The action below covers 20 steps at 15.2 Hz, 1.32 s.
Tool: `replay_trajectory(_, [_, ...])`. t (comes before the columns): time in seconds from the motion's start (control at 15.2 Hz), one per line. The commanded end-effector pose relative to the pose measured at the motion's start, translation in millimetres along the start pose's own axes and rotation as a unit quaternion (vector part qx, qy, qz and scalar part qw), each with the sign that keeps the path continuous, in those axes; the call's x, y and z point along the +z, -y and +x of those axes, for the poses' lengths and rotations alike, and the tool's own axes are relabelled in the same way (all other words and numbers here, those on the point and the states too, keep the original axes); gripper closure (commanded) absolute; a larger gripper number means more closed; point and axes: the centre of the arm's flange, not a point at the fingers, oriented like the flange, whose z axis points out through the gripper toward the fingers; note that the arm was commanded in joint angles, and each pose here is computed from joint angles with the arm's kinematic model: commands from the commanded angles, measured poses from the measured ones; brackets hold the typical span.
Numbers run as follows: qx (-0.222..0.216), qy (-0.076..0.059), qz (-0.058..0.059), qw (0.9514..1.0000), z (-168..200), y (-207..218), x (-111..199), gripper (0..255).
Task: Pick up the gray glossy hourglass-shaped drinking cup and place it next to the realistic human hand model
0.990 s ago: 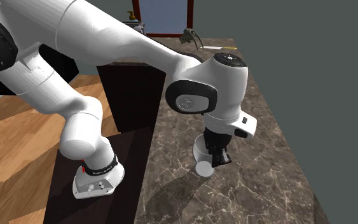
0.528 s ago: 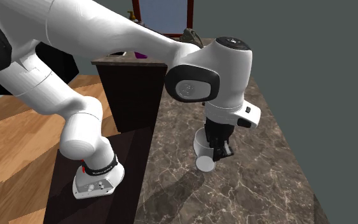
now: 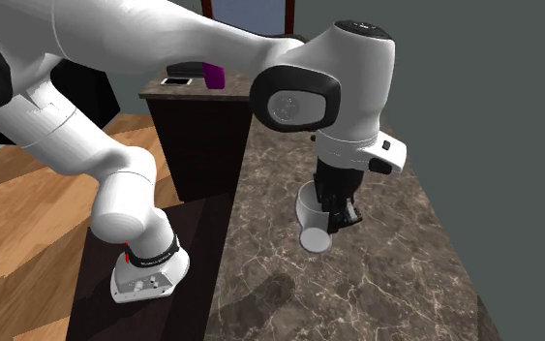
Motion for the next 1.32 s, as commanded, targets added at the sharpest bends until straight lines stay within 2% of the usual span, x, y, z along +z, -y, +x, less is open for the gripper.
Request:
replay_trajectory(0.0, [0.0, 0.0, 0.0, 1.0, -0.8, 0.3, -11.7, 255])
replay_trajectory(1.25, [0.0, 0.0, 0.0, 1.0, 0.1, -4.9, -111.8, 255])
